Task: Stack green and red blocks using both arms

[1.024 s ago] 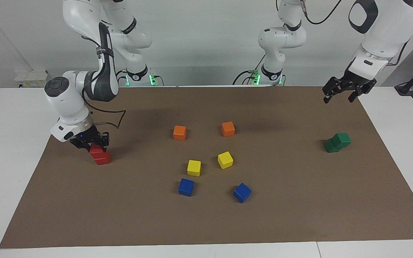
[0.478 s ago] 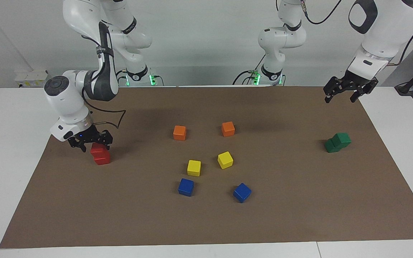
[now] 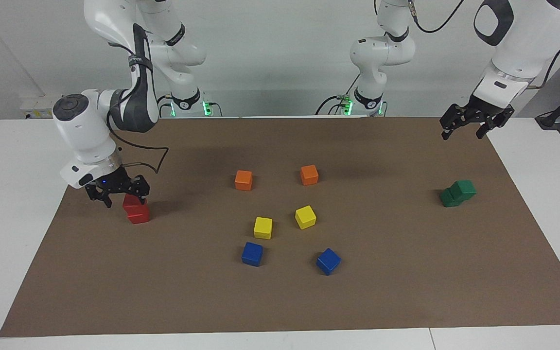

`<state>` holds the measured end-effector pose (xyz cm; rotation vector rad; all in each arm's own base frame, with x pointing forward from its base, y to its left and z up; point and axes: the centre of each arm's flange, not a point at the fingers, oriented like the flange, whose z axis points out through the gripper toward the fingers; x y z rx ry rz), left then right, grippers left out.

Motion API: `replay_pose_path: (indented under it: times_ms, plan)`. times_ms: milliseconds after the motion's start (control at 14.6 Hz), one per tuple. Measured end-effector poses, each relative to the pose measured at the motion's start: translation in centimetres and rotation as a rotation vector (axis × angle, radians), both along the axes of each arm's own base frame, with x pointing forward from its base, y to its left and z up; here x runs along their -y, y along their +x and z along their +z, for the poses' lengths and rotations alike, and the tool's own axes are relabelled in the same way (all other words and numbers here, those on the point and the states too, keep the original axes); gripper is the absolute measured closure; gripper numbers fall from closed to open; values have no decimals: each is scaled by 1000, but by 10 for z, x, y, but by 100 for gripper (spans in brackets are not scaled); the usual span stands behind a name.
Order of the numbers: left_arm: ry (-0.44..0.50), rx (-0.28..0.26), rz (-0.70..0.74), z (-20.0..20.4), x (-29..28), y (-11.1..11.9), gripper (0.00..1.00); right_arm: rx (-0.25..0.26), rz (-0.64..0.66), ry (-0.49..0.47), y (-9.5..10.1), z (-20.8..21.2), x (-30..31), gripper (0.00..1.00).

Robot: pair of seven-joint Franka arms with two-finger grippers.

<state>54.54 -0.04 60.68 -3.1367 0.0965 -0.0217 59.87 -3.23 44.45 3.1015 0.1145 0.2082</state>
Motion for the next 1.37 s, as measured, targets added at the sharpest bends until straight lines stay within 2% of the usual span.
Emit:
replay_pose_path:
  times_ms: [205,410,819,1024,1365]
  plan:
    - [0,0,0,0,0,0,0,-5,-16,5,-5,49,-20,0]
    - [0,0,0,0,0,0,0,-21,-17,5,-21,83,-21,0]
    - [0,1,0,0,0,0,0,-107,-29,5,-53,144,-17,0]
    - [0,1,0,0,0,0,0,-119,-32,5,-57,168,-17,0]
    - [0,1,0,0,0,0,0,-126,-36,5,-54,175,-16,0]
